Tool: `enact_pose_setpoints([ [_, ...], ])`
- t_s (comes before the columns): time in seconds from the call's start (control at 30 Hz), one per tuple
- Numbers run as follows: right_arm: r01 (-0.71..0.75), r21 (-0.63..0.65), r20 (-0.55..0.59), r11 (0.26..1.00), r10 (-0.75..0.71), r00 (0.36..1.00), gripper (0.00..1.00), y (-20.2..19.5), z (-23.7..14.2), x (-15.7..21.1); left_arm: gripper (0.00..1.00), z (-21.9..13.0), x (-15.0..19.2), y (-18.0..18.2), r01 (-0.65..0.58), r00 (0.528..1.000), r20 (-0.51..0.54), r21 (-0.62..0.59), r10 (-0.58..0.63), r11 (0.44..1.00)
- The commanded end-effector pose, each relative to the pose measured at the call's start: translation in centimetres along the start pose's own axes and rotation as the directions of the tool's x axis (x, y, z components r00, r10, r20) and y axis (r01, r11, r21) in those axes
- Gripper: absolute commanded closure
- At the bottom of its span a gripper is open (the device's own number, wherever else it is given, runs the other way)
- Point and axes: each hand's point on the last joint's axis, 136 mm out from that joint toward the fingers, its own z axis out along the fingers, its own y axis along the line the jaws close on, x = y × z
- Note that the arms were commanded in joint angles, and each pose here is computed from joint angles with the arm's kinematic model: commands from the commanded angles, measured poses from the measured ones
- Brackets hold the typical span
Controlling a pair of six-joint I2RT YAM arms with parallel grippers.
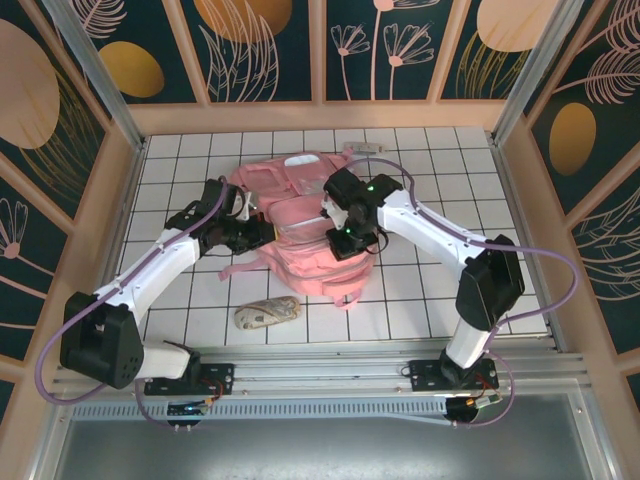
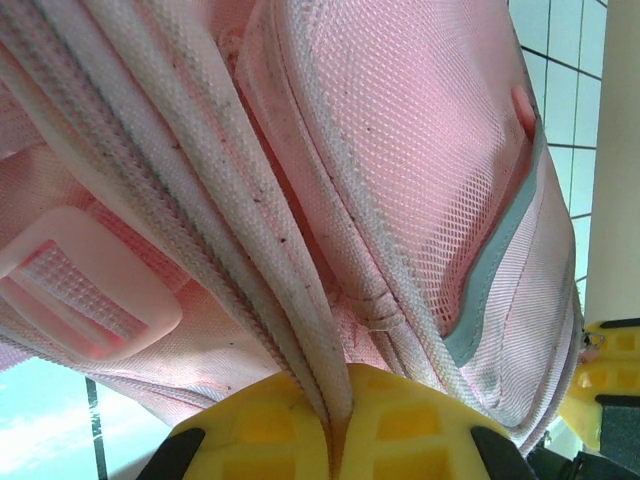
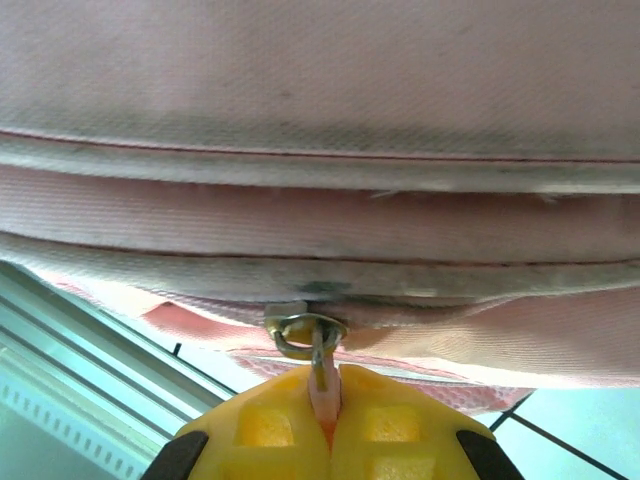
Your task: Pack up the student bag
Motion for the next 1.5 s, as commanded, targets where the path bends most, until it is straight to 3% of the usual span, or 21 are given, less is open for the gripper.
enact_pose_setpoints([
  [0.0,-0.040,0.137,-0.034,0.990,0.045,0.998,1.00,-3.9,0.6,0.2,1.00,-1.4,-0.7,-0.3,-0.060,0.998,0.033,-0.011,0.060,0.998],
  [0.13,-0.095,0.250,-0.054,0.964,0.112,0.992,1.00,-8.8,1.5,1.5,1.00,-1.6,-0.4,1.1,-0.062,0.998,0.024,-0.058,0.064,0.996],
  [0.33,-0.106,0.390,0.087,0.915,0.077,0.993,1.00,-15.1,0.9,-1.2,1.00,-1.5,0.2,2.0,-0.068,0.998,0.002,-0.068,0.069,0.995],
  [0.53,-0.038,0.437,0.056,0.899,0.016,0.998,1.00,-16.7,0.9,-2.0,1.00,-2.3,0.6,4.4,-0.103,0.995,-0.013,-0.187,0.102,0.977],
  [0.67,-0.051,0.307,0.123,0.950,0.014,0.992,1.00,-14.2,-0.1,-3.6,0.97,-2.6,0.7,4.5,-0.111,0.994,-0.012,-0.186,0.111,0.976],
  [0.77,0.033,0.246,0.164,0.969,-0.075,0.984,1.00,-9.2,-0.9,-5.0,0.03,-3.8,-0.9,0.9,-0.142,0.986,0.079,-0.062,0.147,0.988],
  [0.87,0.092,0.169,0.172,0.981,-0.121,0.978,1.00,-4.9,-0.8,-5.4,0.01,-5.1,-2.0,-3.7,-0.286,0.947,0.144,-0.031,0.287,0.958],
  [1.0,0.120,0.071,0.139,0.990,-0.129,0.982,1.00,-1.0,-0.1,-4.7,0.01,-3.5,-0.1,-6.7,-0.469,0.877,0.106,-0.029,0.469,0.883],
  [1.13,0.141,-0.038,0.140,0.989,-0.134,0.981,1.00,2.8,-0.1,-3.8,0.01,-2.2,2.4,-5.4,-0.582,0.806,0.104,-0.042,0.583,0.812],
  [1.27,0.119,-0.117,0.158,0.986,-0.100,0.982,1.00,4.4,-0.6,-3.0,0.01,-1.8,5.5,-1.9,-0.679,0.723,0.093,-0.084,0.684,0.729],
  [1.33,0.106,-0.156,0.168,0.982,-0.080,0.983,1.00,5.0,-0.8,-2.9,0.01,-2.4,4.7,-1.6,-0.706,0.682,0.109,-0.162,0.723,0.690],
  [1.4,0.105,-0.188,0.162,0.977,-0.075,0.984,1.00,6.0,-0.8,-2.5,0.01,-2.9,3.0,-0.6,-0.720,0.616,0.100,-0.331,0.781,0.610],
  [1.47,0.119,-0.189,0.153,0.975,-0.090,0.984,1.00,6.7,-0.8,-2.3,0.01,-2.4,2.5,-0.2,-0.745,0.583,0.050,-0.365,0.811,0.558],
])
